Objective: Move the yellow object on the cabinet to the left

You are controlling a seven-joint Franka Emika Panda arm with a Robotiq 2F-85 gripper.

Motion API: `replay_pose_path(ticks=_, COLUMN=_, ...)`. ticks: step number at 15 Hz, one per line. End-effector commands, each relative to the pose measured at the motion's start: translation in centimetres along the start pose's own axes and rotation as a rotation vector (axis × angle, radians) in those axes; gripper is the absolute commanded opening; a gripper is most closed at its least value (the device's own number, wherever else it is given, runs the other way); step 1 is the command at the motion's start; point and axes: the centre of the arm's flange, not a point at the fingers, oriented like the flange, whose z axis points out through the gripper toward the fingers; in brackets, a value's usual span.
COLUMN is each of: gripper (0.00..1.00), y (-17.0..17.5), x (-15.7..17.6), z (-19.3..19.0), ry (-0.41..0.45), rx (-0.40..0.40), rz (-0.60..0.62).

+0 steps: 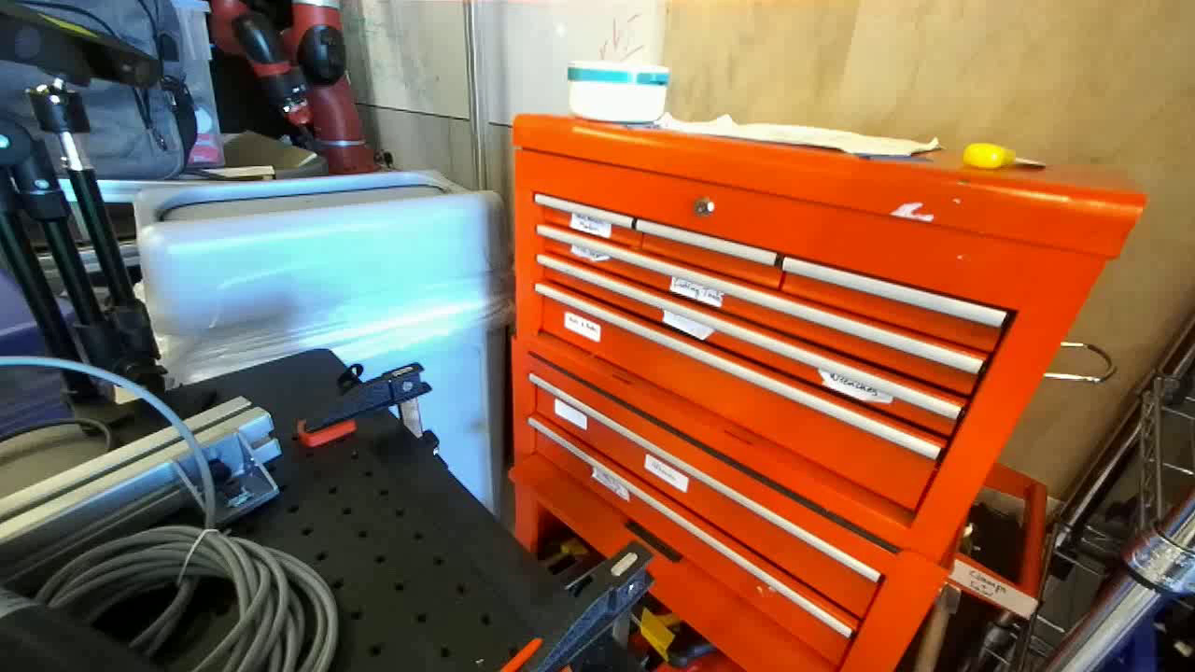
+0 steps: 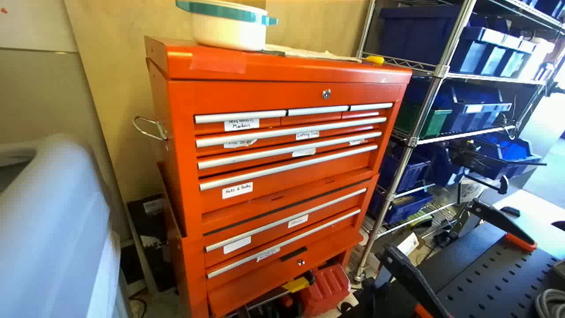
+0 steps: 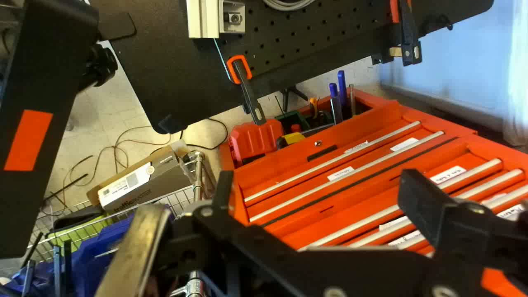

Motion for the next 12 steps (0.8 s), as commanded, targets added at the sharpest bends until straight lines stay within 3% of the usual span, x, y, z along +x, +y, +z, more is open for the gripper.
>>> replay_pose_path(ticks=1, gripper=1.0, y=0.0, x=0.0, z=0.0, ry=0.001, rx=0.0, rz=0.0)
replay_pose_path(ticks=7, gripper=1.0, y=0.0, x=0.0, z=0.0, ry=0.001, rx=0.0, rz=0.0)
replay_pose_path(ticks=12, gripper=1.0, y=-1.4, x=5.9, z=1.1, ry=0.071, rx=-0.023, rz=0.062)
